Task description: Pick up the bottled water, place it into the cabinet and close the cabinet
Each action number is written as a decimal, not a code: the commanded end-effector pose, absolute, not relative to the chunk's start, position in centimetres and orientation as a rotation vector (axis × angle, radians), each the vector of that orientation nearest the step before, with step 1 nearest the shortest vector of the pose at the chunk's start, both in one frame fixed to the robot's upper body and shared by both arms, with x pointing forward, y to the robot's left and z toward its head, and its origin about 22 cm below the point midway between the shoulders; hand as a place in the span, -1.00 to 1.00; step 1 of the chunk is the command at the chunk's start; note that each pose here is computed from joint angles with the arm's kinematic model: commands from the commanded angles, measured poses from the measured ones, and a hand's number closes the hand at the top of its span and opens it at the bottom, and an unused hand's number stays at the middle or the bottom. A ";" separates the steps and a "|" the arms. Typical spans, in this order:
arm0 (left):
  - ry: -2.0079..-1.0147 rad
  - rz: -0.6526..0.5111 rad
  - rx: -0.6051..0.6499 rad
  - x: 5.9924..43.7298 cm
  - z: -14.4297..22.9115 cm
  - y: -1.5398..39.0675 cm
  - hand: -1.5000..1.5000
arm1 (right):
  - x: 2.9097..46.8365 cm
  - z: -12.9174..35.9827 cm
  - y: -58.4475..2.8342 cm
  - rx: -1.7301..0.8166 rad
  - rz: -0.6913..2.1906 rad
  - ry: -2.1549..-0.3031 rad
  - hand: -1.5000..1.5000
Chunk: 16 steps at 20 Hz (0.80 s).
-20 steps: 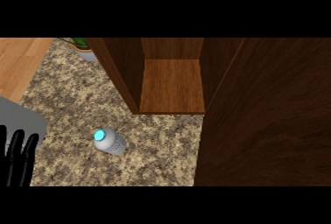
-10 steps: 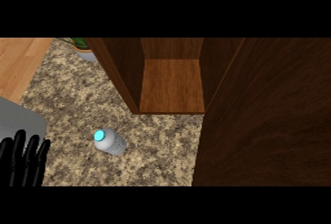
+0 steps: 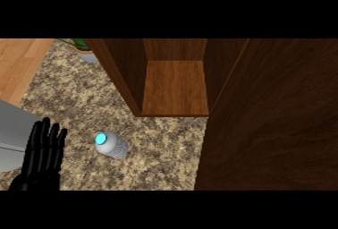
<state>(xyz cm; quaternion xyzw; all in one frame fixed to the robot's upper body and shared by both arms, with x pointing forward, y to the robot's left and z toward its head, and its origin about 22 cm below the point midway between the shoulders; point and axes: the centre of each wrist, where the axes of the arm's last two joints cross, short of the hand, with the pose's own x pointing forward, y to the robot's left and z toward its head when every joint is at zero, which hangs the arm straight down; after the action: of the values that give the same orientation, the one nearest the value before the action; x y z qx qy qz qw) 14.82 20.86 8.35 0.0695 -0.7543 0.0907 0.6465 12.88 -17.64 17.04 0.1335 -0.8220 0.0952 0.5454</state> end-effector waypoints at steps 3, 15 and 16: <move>-1.657 0.222 0.198 16.5 5.2 22.7 -1.00 | 11.1 19.1 -18.7 0.247 0.239 -1.983 -1.00; -1.553 0.256 0.183 16.1 -4.5 26.1 -1.00 | 10.9 18.7 -18.5 0.244 0.238 -1.979 -1.00; -1.537 0.245 0.175 16.8 -3.9 24.7 -1.00 | 11.8 18.2 -18.2 0.233 0.233 -1.994 -1.00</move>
<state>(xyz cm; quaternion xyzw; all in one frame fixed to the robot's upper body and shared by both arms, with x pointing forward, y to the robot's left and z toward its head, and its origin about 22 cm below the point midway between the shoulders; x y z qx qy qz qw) 16.86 24.39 -2.07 0.0835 -0.7011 0.1039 0.7005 12.64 -17.39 17.47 0.1295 -0.8195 0.0969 0.5498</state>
